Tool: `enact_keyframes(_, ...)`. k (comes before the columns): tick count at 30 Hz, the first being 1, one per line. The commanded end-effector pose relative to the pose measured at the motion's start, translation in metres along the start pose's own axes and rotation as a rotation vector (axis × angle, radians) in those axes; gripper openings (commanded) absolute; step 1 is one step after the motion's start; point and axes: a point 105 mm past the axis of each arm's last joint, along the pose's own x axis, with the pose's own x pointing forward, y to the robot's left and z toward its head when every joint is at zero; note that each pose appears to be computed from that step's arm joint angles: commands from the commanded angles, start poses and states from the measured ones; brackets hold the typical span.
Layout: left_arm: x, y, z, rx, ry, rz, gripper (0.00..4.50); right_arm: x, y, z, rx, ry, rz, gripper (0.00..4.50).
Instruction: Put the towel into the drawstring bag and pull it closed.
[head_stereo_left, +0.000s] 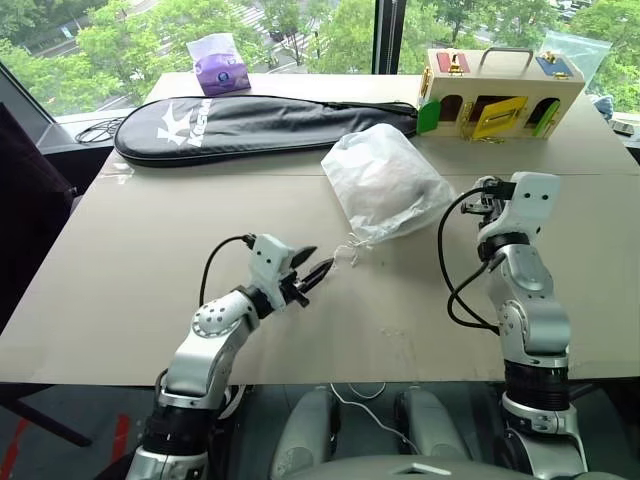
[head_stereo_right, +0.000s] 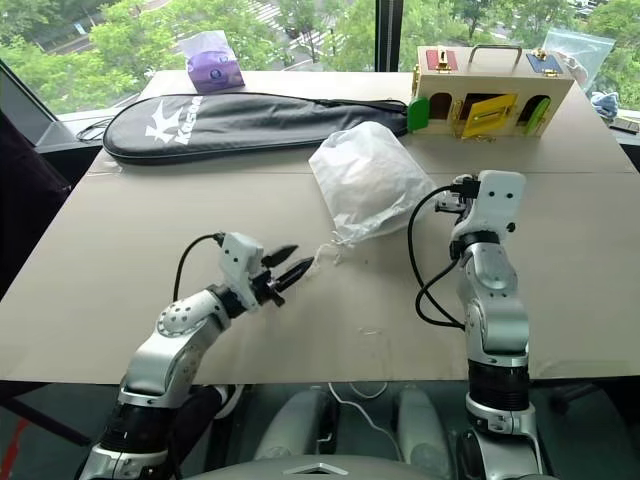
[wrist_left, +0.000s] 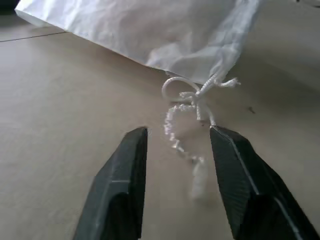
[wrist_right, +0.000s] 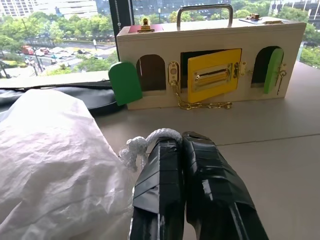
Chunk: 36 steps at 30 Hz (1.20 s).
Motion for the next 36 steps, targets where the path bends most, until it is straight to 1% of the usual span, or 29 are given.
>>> enact_keyframes(1,0.011,0.009,0.03,-0.048,-0.104,-0.056,2.97,-0.001,0.005,0.016,-0.014,-0.062,0.033,0.0)
enact_keyframes(2,0.015,0.009,0.035,-0.098,-0.118,-0.081,2.97,-0.001,0.006,0.016,-0.017,-0.062,0.038,0.0)
enact_keyframes(4,0.021,0.001,0.037,-0.107,-0.099,-0.165,2.97,0.0,0.007,0.015,-0.019,-0.063,0.043,0.0)
enact_keyframes(7,0.026,-0.012,0.025,-0.087,-0.014,-0.271,2.97,0.001,0.009,0.015,-0.022,-0.068,0.044,0.0)
enact_keyframes(10,0.03,-0.019,0.02,-0.084,0.023,-0.324,2.97,0.001,0.009,0.016,-0.022,-0.074,0.038,0.0)
enact_keyframes(14,0.04,-0.016,0.019,-0.037,0.023,-0.315,2.97,0.001,0.007,0.016,-0.021,-0.078,0.026,0.0)
enact_keyframes(17,0.046,-0.016,0.012,0.039,0.046,-0.31,2.97,0.001,0.006,0.015,-0.021,-0.079,0.022,0.0)
enact_keyframes(20,0.051,-0.017,0.009,0.041,0.041,-0.305,2.97,0.001,0.005,0.015,-0.02,-0.08,0.018,0.0)
enact_keyframes(22,0.054,-0.019,0.007,0.071,0.044,-0.312,2.97,0.001,0.005,0.015,-0.019,-0.081,0.014,0.0)
enact_keyframes(28,0.067,-0.019,0.008,0.158,0.024,-0.294,2.97,0.0,0.004,0.015,-0.018,-0.082,0.011,0.0)
enact_keyframes(32,0.076,-0.016,0.007,0.196,0.023,-0.277,2.97,0.001,0.005,0.015,-0.019,-0.083,0.01,0.0)
enact_keyframes(36,0.081,-0.015,0.005,0.199,0.021,-0.281,2.97,0.001,0.004,0.015,-0.021,-0.084,0.005,0.0)
